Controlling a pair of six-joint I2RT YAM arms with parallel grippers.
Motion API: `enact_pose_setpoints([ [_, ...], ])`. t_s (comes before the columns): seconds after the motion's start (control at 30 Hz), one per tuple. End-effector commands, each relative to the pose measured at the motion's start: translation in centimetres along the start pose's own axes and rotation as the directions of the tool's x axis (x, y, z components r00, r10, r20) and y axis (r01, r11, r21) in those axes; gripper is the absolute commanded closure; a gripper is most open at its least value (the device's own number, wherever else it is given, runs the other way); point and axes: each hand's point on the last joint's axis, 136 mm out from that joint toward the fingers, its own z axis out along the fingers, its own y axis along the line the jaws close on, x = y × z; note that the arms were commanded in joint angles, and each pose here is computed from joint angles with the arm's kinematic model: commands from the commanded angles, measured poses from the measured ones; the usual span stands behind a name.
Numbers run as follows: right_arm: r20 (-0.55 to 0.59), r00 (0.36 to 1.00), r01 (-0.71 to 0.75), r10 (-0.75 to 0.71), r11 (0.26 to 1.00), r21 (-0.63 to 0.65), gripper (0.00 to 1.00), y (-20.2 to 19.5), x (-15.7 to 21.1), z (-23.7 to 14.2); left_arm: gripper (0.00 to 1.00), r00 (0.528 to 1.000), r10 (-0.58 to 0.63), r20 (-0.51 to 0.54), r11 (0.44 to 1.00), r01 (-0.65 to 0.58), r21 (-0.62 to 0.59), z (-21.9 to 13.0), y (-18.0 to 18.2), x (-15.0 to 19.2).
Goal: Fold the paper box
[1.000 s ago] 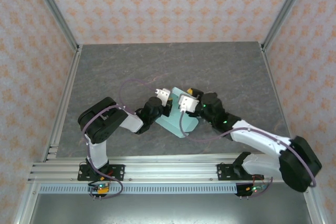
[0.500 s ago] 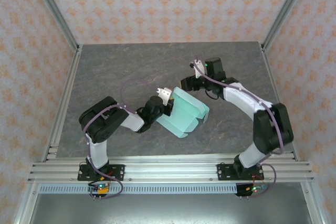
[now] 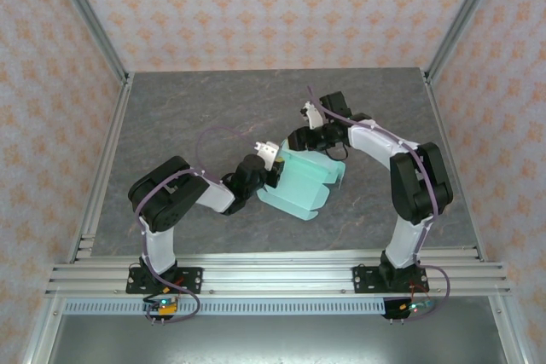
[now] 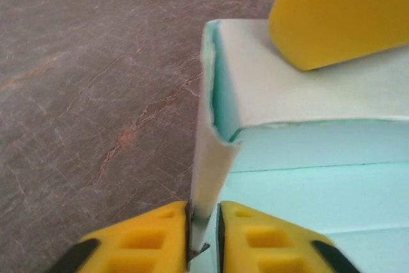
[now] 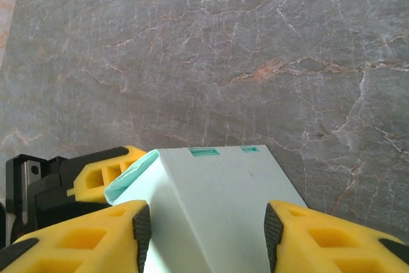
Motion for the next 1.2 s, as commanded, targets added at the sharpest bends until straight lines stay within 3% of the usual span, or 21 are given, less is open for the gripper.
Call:
enact_pose_setpoints([
  [0.0,-0.088,0.996,-0.003,0.01,0.997,0.081,0.51,-1.7,2.7,0.7,0.62,0.999,-0.016,0.028,0.999,0.015,0.029,-0.1,0.3,-0.7],
  [0.27,-0.072,0.997,-0.011,0.013,1.0,0.029,0.52,-0.9,3.2,0.8,0.57,0.999,0.0,0.051,0.999,-0.003,0.053,0.9,0.0,-2.2],
  [0.47,-0.058,0.998,-0.021,0.02,1.0,-0.019,0.52,0.1,3.1,0.6,0.58,0.999,0.022,0.03,0.996,-0.024,0.082,3.2,-0.8,-1.6],
  [0.53,-0.06,0.998,-0.03,0.028,0.999,-0.028,0.52,0.1,3.2,0.6,0.65,0.999,0.045,0.027,0.995,-0.047,0.091,3.4,-1.4,-1.1],
  [0.57,-0.058,0.998,-0.034,0.032,0.999,-0.031,0.52,0.2,3.3,0.7,0.77,0.998,0.058,0.021,0.994,-0.06,0.088,3.5,-1.7,-1.0],
  [0.63,-0.042,0.998,-0.046,0.045,0.999,-0.028,0.51,0.0,3.2,0.9,0.9,0.998,0.068,0.019,0.995,-0.069,0.066,3.5,-1.6,-1.0],
  [0.73,0.011,0.998,-0.058,0.058,0.997,-0.042,0.49,0.1,2.5,0.7,1.0,0.997,0.081,0.019,0.997,-0.081,0.018,3.4,-1.1,-0.7],
  [0.97,0.133,0.991,0.042,-0.029,0.995,-0.095,0.44,1.8,1.3,-2.1,1.0,0.993,0.111,0.028,0.993,-0.11,-0.051,2.4,0.1,-0.5],
  [1.17,0.091,0.996,-0.003,0.01,0.997,-0.073,0.44,0.9,2.6,-2.3,1.0,0.99,0.137,0.03,0.988,-0.134,-0.072,1.4,0.6,0.2],
])
